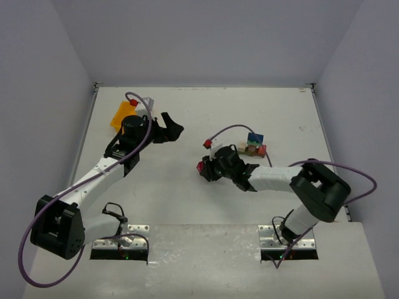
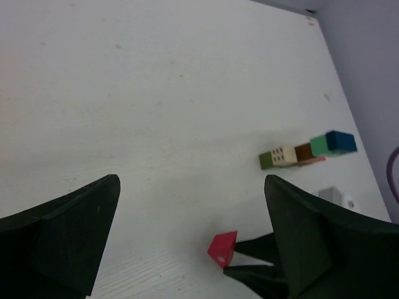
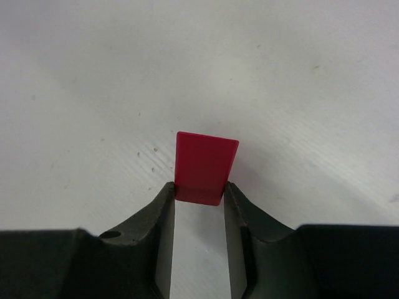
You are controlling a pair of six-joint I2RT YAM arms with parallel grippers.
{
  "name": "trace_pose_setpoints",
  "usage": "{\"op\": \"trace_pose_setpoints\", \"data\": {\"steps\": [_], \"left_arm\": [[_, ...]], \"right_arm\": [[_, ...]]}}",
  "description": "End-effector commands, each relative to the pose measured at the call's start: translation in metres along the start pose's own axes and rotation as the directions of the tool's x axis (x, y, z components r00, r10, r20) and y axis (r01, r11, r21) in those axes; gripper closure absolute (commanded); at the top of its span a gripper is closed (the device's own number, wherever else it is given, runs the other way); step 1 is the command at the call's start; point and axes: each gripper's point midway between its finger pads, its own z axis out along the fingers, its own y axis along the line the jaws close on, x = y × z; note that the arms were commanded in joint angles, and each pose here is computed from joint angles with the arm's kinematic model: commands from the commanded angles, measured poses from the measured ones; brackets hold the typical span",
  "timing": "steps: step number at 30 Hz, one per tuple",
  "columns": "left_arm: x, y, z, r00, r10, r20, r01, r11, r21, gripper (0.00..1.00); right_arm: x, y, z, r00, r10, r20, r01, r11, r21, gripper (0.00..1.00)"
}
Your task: Build the wood block tower
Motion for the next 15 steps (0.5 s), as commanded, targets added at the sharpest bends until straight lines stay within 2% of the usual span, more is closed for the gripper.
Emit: {"op": "trace_pose_setpoints", "data": {"steps": [1,4,9,15], "left_arm": [[-0.005,-0.096,-0.037,0.976,0.199,0.089,-0.215,0.803,0.556,0.0],[0.009,-0.117,-0.063,0.961,0.254,0.111,-0.257,0.664,0.703,0.0],[0.026,-0.136,-0.094,0.942,0.292,0.168,-0.299,0.493,0.817,0.0],[0.036,-0.149,-0.121,0.928,0.304,0.216,-0.325,0.372,0.87,0.0]], "right_arm": [[-0.078,0.051,-0.052,0.964,0.006,0.267,0.076,0.952,-0.297,0.82],[-0.103,0.051,-0.09,0.932,0.055,0.359,0.093,0.92,-0.381,0.83],[-0.123,0.066,-0.14,0.882,0.082,0.464,0.181,0.851,-0.493,0.83],[-0.133,0.081,-0.167,0.855,0.078,0.513,0.251,0.804,-0.54,0.83]]}}
